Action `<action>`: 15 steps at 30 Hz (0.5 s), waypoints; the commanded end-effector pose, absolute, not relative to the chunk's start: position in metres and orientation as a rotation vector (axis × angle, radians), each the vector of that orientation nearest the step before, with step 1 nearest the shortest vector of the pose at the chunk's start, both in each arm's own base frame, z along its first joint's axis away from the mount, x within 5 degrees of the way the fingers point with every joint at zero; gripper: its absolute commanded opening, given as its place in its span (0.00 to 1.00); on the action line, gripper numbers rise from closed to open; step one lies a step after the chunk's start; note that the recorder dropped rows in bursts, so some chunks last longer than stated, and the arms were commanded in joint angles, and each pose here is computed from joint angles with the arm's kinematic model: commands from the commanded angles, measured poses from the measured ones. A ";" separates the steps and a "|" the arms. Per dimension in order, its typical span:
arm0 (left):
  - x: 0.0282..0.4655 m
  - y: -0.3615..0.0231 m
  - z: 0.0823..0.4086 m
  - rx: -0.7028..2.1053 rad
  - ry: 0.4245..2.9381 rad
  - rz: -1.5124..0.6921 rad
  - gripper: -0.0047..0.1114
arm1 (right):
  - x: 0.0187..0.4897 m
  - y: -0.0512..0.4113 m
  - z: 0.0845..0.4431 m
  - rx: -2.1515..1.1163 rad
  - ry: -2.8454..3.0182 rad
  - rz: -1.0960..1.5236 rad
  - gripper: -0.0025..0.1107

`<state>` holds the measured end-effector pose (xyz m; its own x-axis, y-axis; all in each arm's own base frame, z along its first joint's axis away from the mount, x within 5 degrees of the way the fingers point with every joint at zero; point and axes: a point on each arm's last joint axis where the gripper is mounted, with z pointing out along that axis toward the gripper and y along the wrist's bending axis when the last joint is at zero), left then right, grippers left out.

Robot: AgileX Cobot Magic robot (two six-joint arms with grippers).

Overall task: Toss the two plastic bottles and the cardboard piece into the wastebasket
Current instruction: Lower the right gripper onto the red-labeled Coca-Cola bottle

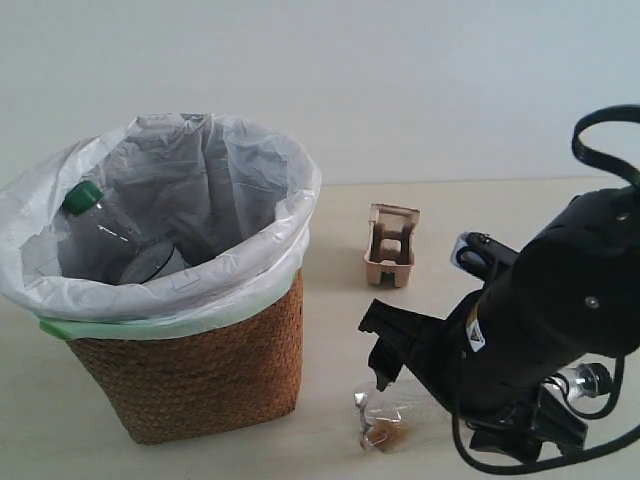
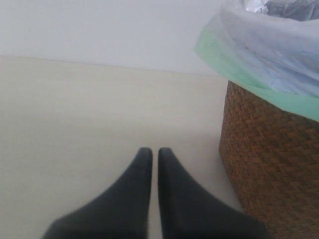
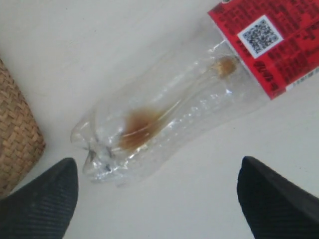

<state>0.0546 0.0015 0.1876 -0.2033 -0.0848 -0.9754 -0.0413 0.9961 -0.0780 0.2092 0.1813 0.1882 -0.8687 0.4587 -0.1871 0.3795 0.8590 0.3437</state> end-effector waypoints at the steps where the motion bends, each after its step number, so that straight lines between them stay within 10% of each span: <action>1: 0.054 0.001 0.186 -0.087 1.777 -0.045 0.07 | 0.216 0.187 0.177 0.688 2.733 0.472 0.71; 15: 0.054 0.001 0.186 -0.087 1.777 -0.045 0.07 | 0.226 0.185 0.151 0.655 2.730 0.322 0.71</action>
<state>0.0546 0.0015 0.1876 -0.2033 -0.0848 -0.9754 -0.0413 0.9961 -0.0780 0.2252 0.1897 0.1521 -0.8386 0.5024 -0.2104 0.4250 0.8451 0.3243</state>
